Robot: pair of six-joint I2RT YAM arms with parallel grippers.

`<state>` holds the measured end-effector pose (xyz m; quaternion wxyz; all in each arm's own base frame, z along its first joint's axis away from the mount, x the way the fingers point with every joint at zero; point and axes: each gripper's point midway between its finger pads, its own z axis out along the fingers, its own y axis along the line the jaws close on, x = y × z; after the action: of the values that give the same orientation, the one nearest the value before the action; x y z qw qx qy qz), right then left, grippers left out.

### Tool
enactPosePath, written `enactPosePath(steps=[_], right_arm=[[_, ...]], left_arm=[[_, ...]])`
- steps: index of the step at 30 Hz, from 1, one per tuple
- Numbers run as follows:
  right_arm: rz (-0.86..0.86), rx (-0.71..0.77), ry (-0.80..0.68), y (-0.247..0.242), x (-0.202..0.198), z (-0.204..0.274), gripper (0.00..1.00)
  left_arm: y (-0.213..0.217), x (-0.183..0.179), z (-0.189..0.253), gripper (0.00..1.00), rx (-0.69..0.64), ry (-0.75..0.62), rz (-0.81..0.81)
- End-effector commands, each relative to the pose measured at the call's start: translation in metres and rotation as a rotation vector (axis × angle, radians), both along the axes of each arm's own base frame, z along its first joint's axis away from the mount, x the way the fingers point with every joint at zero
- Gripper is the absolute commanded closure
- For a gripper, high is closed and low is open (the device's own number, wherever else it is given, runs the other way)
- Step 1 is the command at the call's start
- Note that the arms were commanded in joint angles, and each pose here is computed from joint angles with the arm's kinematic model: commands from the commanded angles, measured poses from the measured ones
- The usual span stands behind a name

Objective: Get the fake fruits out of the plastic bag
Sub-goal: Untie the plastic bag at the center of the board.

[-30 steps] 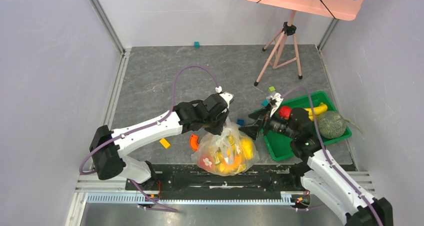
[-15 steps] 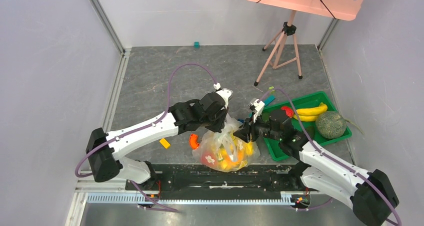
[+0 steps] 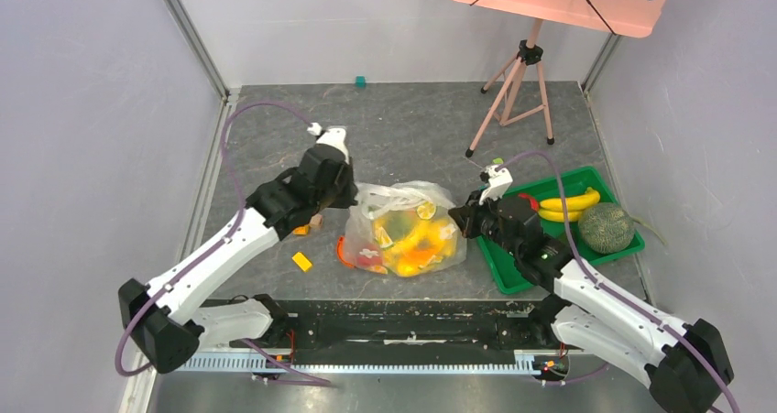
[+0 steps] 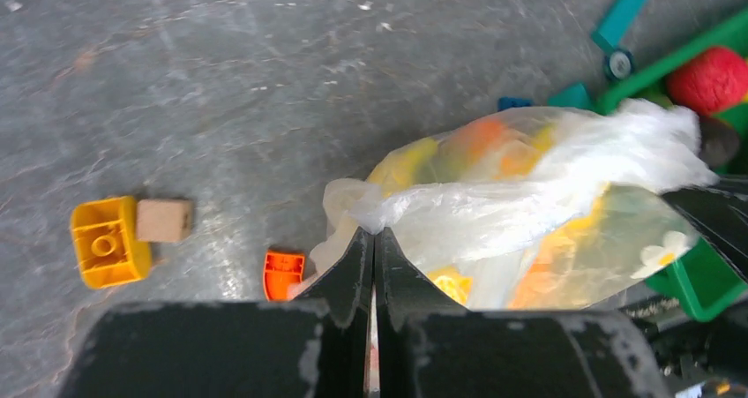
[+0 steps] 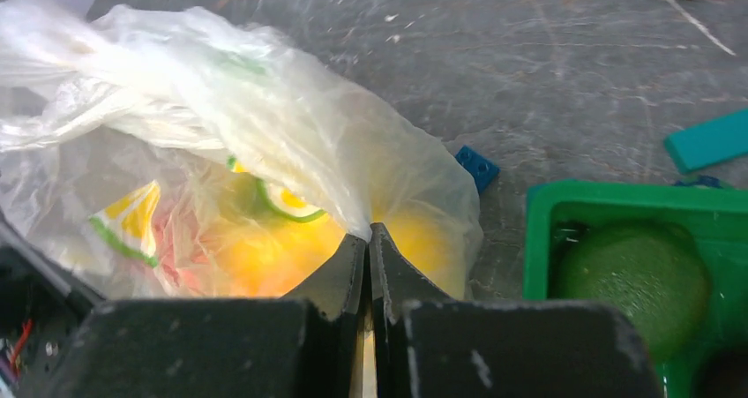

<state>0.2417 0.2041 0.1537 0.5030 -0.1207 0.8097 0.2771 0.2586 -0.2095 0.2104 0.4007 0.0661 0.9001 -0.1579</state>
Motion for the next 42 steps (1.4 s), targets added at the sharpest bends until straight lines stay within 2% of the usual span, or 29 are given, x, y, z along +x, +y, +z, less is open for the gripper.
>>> enactPosePath(steps=[1, 5, 7, 9, 11, 12, 14, 16, 19, 22, 28, 35, 42], right_arm=[[-0.274, 0.098, -0.016, -0.03, 0.022, 0.023, 1.0], [-0.349, 0.155, -0.004, -0.041, 0.022, 0.019, 1.0], [-0.317, 0.16, -0.035, -0.039, 0.02, 0.021, 0.95], [-0.209, 0.127, -0.103, -0.028, 0.016, 0.028, 0.73], [-0.091, 0.071, -0.19, -0.019, 0.011, 0.038, 0.4], [-0.043, 0.041, -0.237, -0.016, 0.009, 0.045, 0.29], [0.033, -0.006, -0.32, -0.011, 0.006, 0.058, 0.14], [0.116, -0.042, -0.394, -0.003, 0.003, 0.071, 0.06], [0.229, -0.102, -0.472, 0.013, 0.005, 0.088, 0.04], [0.311, -0.199, -0.489, 0.026, 0.015, 0.088, 0.06], [0.324, -0.377, -0.499, 0.03, 0.046, 0.075, 0.16], [0.421, -0.439, -0.514, 0.05, 0.062, 0.076, 0.19], [0.479, -0.472, -0.489, 0.066, 0.076, 0.066, 0.27]], left_arm=[[0.041, 0.008, 0.003, 0.98, -0.036, -0.032, 0.2], [0.058, 0.005, 0.001, 0.98, -0.057, -0.046, 0.276], [0.056, 0.004, -0.001, 0.98, -0.07, -0.049, 0.262], [0.046, 0.002, 0.001, 0.98, -0.098, -0.052, 0.203], [0.035, 0.001, 0.002, 0.98, -0.124, -0.047, 0.149], [0.029, 0.0, 0.005, 0.98, -0.141, -0.046, 0.116], [0.02, -0.002, 0.01, 0.98, -0.166, -0.043, 0.07], [0.015, -0.002, 0.013, 0.98, -0.174, -0.049, 0.038], [0.008, -0.003, 0.014, 0.98, -0.167, -0.044, -0.009], [0.004, -0.004, 0.015, 0.98, -0.168, -0.038, -0.043], [0.001, -0.006, 0.014, 0.98, -0.163, -0.036, -0.069], [0.001, -0.007, 0.013, 0.98, -0.152, -0.03, -0.079], [0.003, -0.009, 0.013, 0.98, -0.147, -0.034, -0.08]])
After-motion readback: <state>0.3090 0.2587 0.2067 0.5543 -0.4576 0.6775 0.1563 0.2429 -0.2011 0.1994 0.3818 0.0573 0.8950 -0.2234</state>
